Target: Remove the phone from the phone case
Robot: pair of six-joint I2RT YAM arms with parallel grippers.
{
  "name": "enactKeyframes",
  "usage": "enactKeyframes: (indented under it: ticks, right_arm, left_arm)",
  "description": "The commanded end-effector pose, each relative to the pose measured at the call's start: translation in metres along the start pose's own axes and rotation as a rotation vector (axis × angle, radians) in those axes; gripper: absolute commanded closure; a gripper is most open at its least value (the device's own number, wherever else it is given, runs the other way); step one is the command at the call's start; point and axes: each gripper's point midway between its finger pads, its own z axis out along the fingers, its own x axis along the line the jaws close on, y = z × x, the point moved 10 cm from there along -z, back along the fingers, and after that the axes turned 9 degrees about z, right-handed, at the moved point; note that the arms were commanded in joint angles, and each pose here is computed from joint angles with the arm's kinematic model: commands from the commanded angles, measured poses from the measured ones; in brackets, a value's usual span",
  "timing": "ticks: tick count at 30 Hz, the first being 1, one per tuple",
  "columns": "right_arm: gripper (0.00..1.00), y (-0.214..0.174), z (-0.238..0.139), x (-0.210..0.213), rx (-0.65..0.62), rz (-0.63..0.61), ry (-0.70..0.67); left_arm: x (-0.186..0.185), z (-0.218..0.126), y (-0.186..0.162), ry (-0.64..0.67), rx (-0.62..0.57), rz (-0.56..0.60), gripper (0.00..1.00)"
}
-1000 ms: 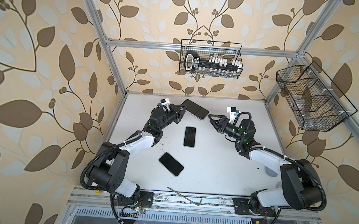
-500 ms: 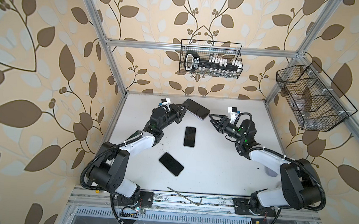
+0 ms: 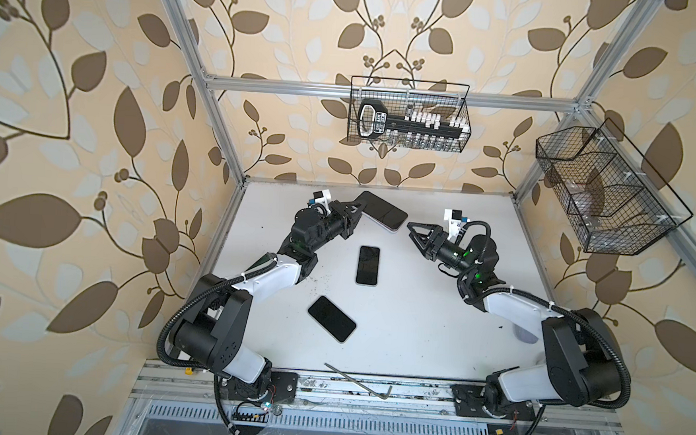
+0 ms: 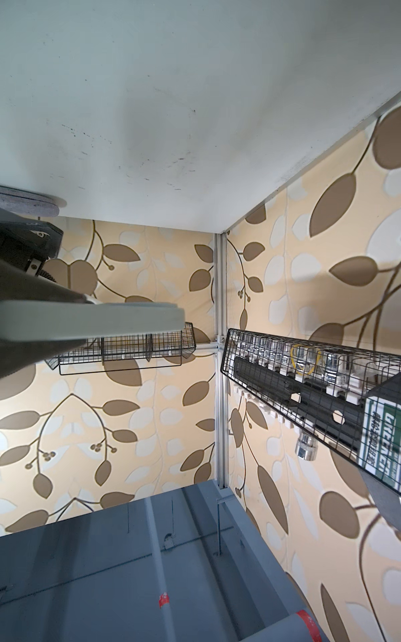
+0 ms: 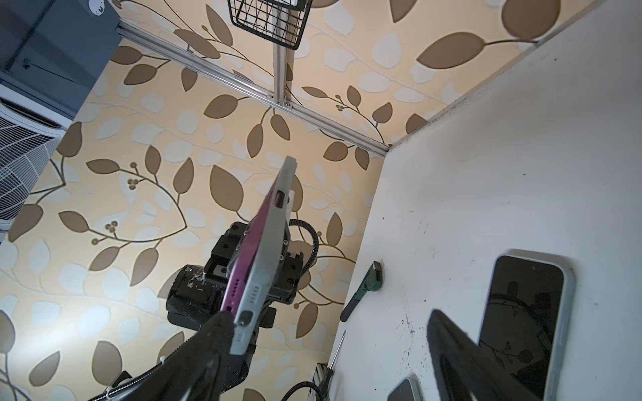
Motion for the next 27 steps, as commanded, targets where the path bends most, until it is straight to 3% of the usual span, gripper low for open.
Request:
enactKeyframes:
  ticks: [1,27]
  right_arm:
    - [0.13,0.0022,0.0000,0.0055,-0.003,0.001,0.053]
    - [0.13,0.0052,0.0019,0.0013,-0.008,0.011,0.064]
  left_arm:
    - [-0.0463,0.0039,-0.0005,-0.198,0.005,0.054,1.00]
    - [-0.0467,0.0089,-0.0054,-0.209,0.023,0.048,1.00]
